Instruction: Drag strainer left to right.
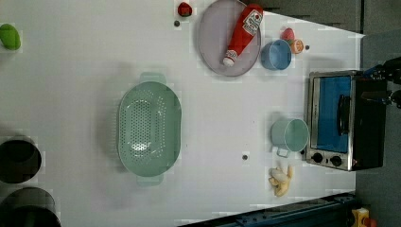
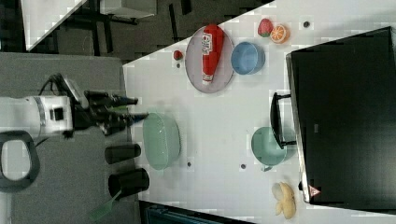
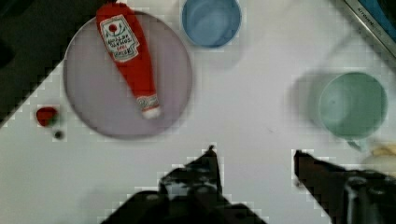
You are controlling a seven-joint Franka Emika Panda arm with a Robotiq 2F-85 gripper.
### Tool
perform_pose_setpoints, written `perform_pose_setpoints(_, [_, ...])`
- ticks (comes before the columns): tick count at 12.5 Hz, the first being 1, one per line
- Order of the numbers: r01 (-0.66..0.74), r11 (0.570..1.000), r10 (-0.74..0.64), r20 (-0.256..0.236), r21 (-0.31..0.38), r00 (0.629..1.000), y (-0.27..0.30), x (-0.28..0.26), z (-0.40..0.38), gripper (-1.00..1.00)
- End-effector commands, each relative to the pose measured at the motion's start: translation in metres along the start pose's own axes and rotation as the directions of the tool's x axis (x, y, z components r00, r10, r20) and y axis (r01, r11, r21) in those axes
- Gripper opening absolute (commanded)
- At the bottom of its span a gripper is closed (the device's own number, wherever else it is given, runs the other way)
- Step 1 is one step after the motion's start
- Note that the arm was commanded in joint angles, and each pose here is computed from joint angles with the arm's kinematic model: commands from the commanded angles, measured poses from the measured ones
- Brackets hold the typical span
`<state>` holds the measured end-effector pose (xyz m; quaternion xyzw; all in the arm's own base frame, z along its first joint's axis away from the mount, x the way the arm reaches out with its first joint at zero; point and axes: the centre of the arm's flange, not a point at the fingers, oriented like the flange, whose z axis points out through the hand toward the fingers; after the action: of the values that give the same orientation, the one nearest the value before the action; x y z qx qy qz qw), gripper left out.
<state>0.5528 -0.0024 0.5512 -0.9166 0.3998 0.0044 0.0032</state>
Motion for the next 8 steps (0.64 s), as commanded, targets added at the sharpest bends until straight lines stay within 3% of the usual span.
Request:
perform_pose_setpoints(1, [-0.189, 0.982, 0.189, -0.030, 0.005, 0.981, 0.115, -0.100, -0.085, 0.60])
perform_pose_setpoints(3, [-0.177, 0.984, 0.177, -0.028, 0.002, 0.984, 0.110, -0.105, -0.083, 0.99])
perform_pose_setpoints(8, [0.008, 0.999, -0.012, -0.075, -0.054, 0.997, 0.036, -0.175, -0.063, 1.00])
